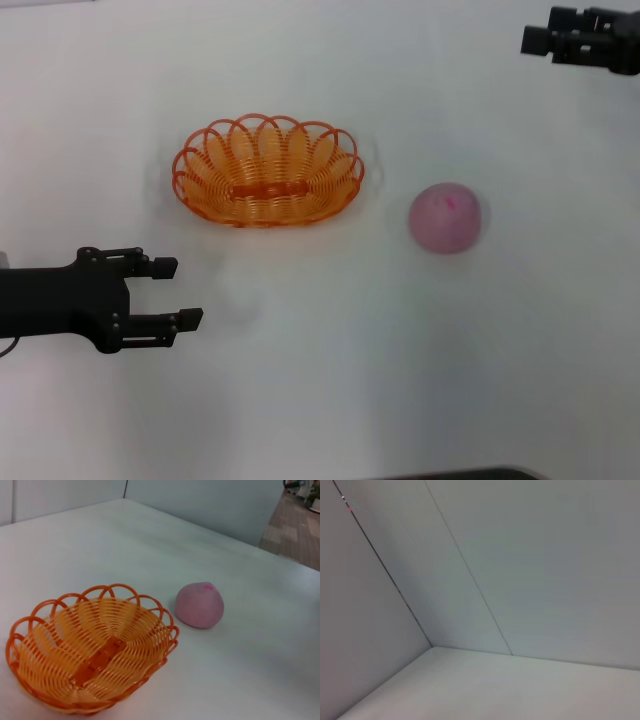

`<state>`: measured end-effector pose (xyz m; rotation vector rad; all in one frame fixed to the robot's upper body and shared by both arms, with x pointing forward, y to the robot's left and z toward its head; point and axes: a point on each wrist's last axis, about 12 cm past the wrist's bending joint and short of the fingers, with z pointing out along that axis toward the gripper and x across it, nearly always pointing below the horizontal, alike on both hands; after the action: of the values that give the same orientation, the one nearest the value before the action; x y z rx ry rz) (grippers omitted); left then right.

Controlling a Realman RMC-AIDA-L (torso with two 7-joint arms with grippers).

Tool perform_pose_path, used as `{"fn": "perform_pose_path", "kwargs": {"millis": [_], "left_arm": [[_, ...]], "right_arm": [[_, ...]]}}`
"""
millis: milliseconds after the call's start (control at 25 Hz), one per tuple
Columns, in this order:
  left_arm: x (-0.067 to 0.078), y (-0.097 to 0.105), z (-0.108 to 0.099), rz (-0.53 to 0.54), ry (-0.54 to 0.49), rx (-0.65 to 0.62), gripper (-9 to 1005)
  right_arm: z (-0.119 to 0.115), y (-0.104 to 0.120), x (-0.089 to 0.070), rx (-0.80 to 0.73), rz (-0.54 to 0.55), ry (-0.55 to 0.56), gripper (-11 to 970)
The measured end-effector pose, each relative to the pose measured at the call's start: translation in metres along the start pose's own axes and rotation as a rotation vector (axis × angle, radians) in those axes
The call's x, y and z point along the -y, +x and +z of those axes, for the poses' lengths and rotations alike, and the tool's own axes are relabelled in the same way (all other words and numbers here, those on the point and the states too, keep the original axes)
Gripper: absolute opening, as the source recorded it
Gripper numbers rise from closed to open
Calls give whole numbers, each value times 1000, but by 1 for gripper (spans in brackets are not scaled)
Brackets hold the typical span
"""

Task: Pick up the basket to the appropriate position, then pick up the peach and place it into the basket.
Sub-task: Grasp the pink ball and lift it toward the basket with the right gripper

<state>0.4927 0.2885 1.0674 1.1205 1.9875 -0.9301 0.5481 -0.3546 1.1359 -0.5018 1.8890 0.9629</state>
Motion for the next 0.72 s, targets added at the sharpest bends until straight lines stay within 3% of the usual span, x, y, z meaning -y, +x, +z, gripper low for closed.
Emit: {"fn": "perform_pose_path", "kwargs": {"millis": [360,720], "left_arm": [[1,-1,0,-1,9,5,755],[2,-2,3,-10,21,20,754]], "right_arm": [[-16,-34,-13,-29,-57,-14,942],[-14,-47,-17,-48,-59,-25,942]]}}
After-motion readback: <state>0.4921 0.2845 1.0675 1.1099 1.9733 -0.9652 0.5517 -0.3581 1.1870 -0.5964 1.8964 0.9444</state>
